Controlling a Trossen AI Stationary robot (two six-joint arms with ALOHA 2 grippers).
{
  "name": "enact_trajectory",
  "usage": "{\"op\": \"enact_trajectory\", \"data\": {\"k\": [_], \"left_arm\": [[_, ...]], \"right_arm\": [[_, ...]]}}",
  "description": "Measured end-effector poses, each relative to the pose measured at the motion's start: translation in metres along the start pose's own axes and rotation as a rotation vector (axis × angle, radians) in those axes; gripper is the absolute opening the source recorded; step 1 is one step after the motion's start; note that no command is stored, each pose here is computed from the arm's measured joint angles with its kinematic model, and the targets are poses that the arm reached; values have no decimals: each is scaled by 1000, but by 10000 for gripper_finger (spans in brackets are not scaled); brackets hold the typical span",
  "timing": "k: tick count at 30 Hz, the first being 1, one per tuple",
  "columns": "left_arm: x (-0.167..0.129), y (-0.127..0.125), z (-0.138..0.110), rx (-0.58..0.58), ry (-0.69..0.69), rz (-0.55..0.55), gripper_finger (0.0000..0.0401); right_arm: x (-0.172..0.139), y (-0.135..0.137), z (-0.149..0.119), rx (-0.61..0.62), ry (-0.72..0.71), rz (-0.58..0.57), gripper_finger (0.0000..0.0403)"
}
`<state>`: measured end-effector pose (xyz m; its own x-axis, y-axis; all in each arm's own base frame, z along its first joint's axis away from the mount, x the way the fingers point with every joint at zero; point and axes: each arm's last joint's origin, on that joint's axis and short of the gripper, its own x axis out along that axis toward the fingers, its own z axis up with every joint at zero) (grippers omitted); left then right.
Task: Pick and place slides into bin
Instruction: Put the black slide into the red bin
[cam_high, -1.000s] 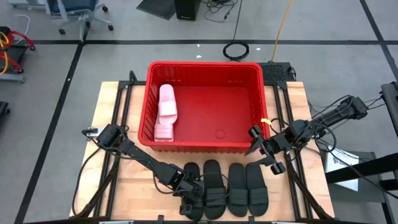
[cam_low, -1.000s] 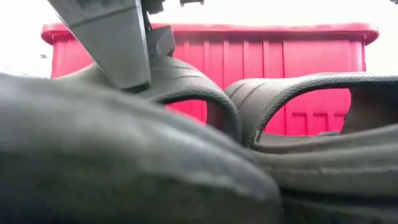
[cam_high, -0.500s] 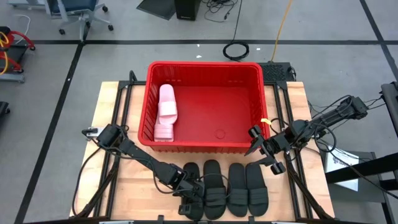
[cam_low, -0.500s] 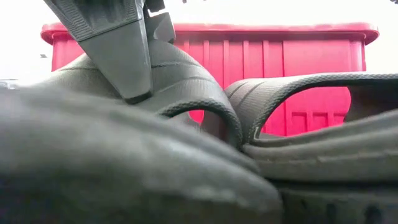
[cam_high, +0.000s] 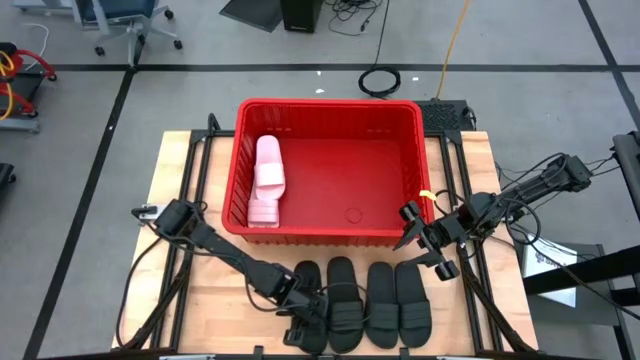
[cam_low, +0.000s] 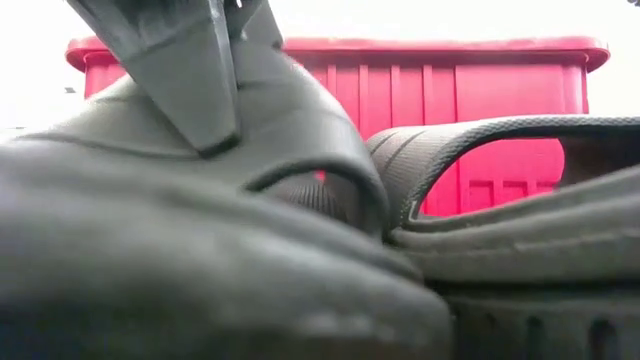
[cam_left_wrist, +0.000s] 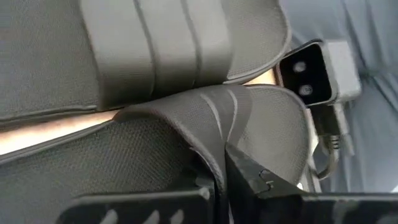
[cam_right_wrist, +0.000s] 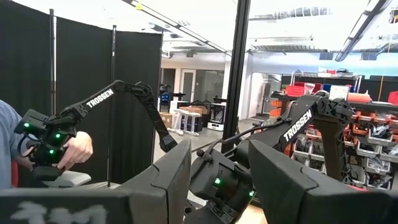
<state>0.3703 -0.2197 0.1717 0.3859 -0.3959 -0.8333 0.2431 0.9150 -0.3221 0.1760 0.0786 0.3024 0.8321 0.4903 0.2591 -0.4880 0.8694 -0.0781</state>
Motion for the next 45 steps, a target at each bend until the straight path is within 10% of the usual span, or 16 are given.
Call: {"op": "enact_trajectory", "data": {"k": [29,45], "left_arm": [[-84,-36,10,313,-212,61,18],[-232,-15,10,420,-482,150,23]], "right_arm": [[0,-1,-2,-16,24,-48,150],[0,-2,-4,-27,43,-56,150]]}}
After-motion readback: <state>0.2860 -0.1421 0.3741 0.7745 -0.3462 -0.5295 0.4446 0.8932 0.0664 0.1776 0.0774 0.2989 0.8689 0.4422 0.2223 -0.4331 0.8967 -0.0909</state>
